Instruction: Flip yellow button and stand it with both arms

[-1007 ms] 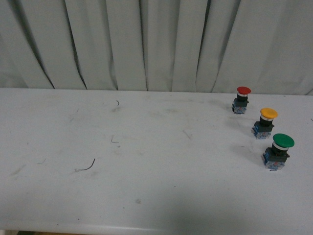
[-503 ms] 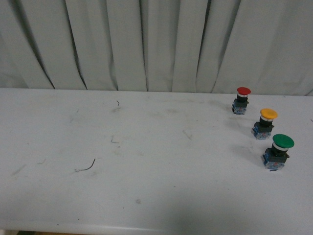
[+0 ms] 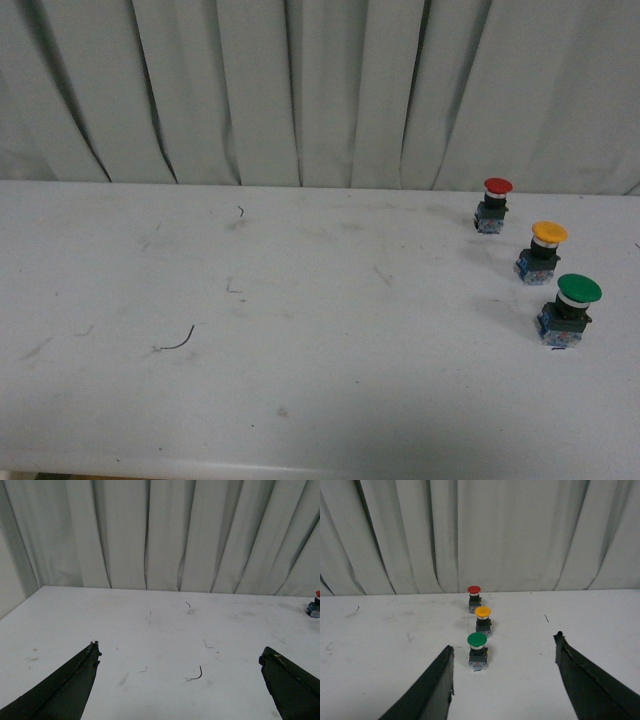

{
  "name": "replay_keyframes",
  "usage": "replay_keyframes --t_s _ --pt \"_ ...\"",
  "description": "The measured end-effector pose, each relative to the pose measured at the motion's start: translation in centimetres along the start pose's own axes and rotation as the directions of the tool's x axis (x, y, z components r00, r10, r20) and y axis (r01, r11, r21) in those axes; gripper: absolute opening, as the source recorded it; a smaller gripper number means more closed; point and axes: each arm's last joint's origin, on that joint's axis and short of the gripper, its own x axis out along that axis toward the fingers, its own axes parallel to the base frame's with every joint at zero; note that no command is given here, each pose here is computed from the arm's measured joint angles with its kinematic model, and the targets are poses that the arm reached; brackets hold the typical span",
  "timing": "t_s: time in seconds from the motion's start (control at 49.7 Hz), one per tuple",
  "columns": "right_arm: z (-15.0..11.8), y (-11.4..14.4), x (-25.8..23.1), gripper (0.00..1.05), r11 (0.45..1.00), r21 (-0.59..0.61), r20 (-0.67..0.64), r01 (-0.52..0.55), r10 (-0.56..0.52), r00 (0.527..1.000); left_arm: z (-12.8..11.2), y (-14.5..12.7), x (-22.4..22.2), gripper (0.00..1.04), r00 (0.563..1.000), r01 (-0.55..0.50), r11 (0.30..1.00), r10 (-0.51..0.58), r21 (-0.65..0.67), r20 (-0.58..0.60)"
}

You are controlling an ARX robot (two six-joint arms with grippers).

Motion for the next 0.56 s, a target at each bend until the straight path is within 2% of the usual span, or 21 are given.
replay_keyframes --t_s 0.201,0.282,0.564 --pt "0.0 0.0 0.0 1.0 1.0 0.0 0.0 0.0 0.0 1.0 0.0 0.0 0.0 0.98 1.0 0.0 1.0 0.0 0.0 0.0" --pt "0.0 0.0 0.0 0.97 1.0 0.0 0.0 0.0 0.0 1.0 0.0 0.0 0.0 0.98 1.0 0.0 1.0 0.0 0.0 0.0" --pt "0.0 0.0 0.0 0.98 1.0 0.0 0.0 0.0 0.0 1.0 0.0 0.0 0.0 0.98 1.0 0.0 1.0 0.0 0.0 0.0"
